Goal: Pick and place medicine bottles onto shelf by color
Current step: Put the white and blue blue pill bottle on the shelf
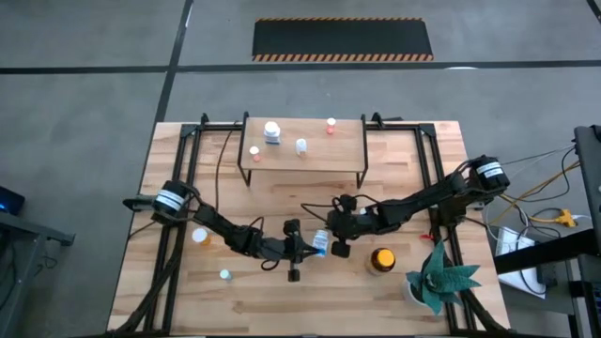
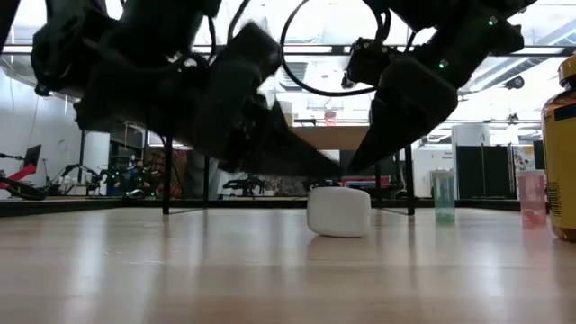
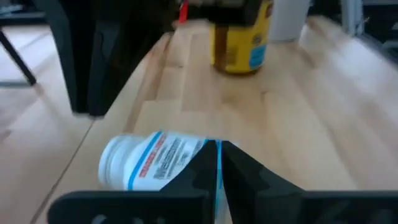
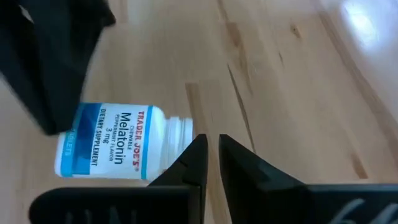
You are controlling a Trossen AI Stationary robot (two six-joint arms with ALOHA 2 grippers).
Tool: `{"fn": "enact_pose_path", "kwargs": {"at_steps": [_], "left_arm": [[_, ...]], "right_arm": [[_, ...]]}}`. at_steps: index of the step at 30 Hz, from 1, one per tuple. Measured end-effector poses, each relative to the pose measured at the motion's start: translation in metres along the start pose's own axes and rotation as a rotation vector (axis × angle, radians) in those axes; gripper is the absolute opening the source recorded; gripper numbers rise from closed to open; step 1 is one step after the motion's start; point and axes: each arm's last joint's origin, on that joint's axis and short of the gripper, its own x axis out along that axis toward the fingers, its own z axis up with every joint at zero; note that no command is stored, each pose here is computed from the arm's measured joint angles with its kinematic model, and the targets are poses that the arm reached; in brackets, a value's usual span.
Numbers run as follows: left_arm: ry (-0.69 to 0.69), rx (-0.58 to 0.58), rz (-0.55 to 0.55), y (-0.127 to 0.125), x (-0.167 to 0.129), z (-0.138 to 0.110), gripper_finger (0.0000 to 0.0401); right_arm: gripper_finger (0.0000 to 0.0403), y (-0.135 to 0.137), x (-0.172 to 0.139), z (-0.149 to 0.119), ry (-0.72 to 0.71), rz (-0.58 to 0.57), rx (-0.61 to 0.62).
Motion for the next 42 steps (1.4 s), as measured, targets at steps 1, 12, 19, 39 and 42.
{"fn": "enact_pose_path", "kwargs": {"at_steps": [1, 12, 19, 39, 42], "left_arm": [[0.007, -0.002, 0.002, 0.000, 0.001, -0.002, 0.0005], [0.024, -0.070, -0.015, 0.000, 0.004, -0.012, 0.0001], [0.036, -0.063, -0.026, -0.004, 0.001, -0.015, 0.0000], [0.038, -0.044, -0.066, -0.025, -0.010, -0.023, 0.0000], [0.038, -0.052, -0.052, -0.029, -0.012, -0.024, 0.0000]], "right_arm": [[0.0040, 0.000, 0.001, 0.000, -0.002, 0.001, 0.020], [0.0182, -0.016, 0.007, 0.007, 0.008, 0.064, 0.238], [0.0273, -0.016, 0.008, 0.007, 0.011, 0.081, 0.339], [0.0327, -0.001, 0.013, 0.002, 0.048, 0.157, 0.446], [0.0327, 0.003, 0.012, 0.001, 0.048, 0.167, 0.460]]}}
